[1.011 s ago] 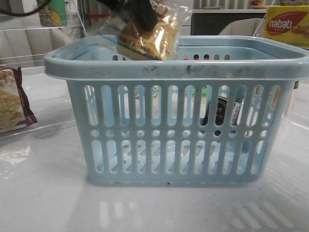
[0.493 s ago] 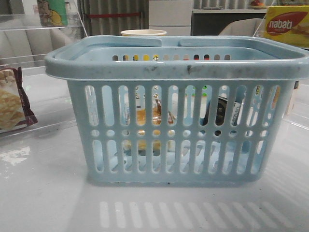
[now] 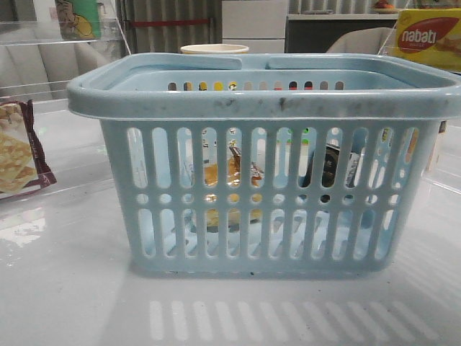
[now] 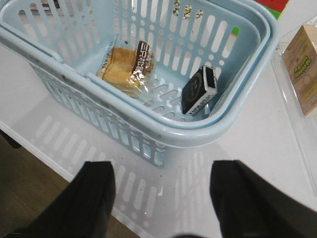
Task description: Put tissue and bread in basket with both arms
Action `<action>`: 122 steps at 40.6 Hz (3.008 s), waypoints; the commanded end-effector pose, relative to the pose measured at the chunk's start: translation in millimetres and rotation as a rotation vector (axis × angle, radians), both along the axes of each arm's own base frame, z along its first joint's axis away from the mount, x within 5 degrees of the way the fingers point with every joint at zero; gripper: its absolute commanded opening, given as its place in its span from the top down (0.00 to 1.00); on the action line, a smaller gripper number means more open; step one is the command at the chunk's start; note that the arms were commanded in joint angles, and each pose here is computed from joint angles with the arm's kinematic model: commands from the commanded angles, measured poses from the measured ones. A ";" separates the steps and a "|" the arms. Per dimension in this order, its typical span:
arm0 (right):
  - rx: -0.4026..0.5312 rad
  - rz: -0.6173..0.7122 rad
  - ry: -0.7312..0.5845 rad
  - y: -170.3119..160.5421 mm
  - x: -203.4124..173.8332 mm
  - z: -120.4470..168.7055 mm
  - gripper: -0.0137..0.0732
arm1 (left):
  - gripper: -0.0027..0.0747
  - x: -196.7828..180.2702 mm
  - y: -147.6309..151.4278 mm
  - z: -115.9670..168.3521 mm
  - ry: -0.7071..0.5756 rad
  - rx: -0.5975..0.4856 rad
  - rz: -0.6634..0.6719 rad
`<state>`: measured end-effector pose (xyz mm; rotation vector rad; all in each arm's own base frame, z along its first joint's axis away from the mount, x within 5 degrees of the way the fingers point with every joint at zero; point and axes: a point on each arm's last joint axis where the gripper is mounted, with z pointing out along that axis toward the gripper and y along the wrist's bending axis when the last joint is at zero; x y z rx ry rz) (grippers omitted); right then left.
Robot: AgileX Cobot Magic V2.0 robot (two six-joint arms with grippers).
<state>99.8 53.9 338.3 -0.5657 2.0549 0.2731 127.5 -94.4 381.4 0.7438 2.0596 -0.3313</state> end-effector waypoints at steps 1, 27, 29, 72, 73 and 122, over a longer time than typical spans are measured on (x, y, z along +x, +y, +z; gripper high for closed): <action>0.035 -0.004 -0.086 0.2 2.1 13.8 0.25 | 0.31 -19.2 15.7 6.7 -0.076 -0.102 0.040; -0.038 -0.001 -0.013 -2.9 -0.9 5.9 0.51 | 0.48 -50.9 40.4 -34.9 -0.081 -0.094 0.046; -0.038 -0.001 -0.013 -2.9 -0.9 5.9 0.58 | 0.55 -50.8 40.4 -35.3 -0.080 -0.093 0.046; -0.037 -0.001 -0.014 -2.6 -0.4 6.0 0.78 | 0.85 -57.7 60.4 -55.1 -0.180 -0.156 0.202; -0.037 -0.001 -0.014 -2.6 -0.4 6.0 0.78 | 0.85 -57.9 62.1 -57.2 -0.213 -0.180 0.222; -0.038 -0.001 -0.014 -2.6 -0.4 5.9 0.78 | 0.85 -73.5 92.4 -167.1 -0.673 -0.307 0.589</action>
